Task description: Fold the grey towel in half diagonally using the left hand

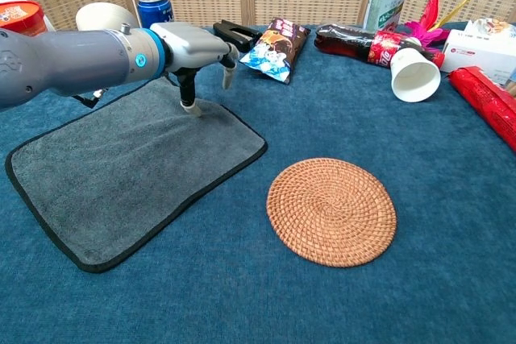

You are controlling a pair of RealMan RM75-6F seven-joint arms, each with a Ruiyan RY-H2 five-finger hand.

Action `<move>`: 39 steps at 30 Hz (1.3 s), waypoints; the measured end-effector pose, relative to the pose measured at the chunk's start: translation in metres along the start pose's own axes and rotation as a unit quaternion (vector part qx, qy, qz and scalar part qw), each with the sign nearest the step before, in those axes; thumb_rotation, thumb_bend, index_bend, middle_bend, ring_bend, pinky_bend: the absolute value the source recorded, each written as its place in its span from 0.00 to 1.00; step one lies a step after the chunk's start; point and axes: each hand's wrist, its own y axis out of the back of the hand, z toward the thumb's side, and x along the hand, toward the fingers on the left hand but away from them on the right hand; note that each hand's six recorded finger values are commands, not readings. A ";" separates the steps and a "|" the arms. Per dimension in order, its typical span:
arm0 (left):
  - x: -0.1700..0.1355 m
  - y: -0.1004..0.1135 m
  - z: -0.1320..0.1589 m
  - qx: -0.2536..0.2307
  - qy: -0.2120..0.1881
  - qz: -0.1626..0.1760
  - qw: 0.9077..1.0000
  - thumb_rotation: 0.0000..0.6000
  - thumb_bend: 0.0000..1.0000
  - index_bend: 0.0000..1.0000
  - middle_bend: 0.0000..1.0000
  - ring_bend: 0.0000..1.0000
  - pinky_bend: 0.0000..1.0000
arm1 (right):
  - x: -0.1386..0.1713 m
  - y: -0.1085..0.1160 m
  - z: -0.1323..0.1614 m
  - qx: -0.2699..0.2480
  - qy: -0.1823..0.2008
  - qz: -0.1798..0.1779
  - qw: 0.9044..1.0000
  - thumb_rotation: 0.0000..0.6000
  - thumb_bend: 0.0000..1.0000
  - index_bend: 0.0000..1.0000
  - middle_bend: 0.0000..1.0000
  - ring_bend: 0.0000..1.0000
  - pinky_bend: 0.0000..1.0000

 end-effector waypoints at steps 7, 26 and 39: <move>0.005 0.000 0.005 0.010 0.000 -0.002 1.000 1.00 0.37 0.41 0.00 0.00 0.03 | 0.000 0.000 -0.001 -0.004 -0.001 0.000 1.000 0.97 0.00 0.00 0.00 0.00 0.00; 0.006 -0.009 0.006 0.016 0.001 -0.012 1.000 1.00 0.40 0.53 0.00 0.00 0.03 | 0.000 0.000 -0.001 -0.006 0.000 0.000 1.000 0.97 0.00 0.00 0.00 0.00 0.00; 0.004 -0.011 0.009 0.029 -0.004 -0.012 0.999 1.00 0.48 0.64 0.00 0.00 0.04 | 0.000 0.001 -0.001 -0.012 0.002 0.001 1.000 0.97 0.00 0.00 0.00 0.00 0.00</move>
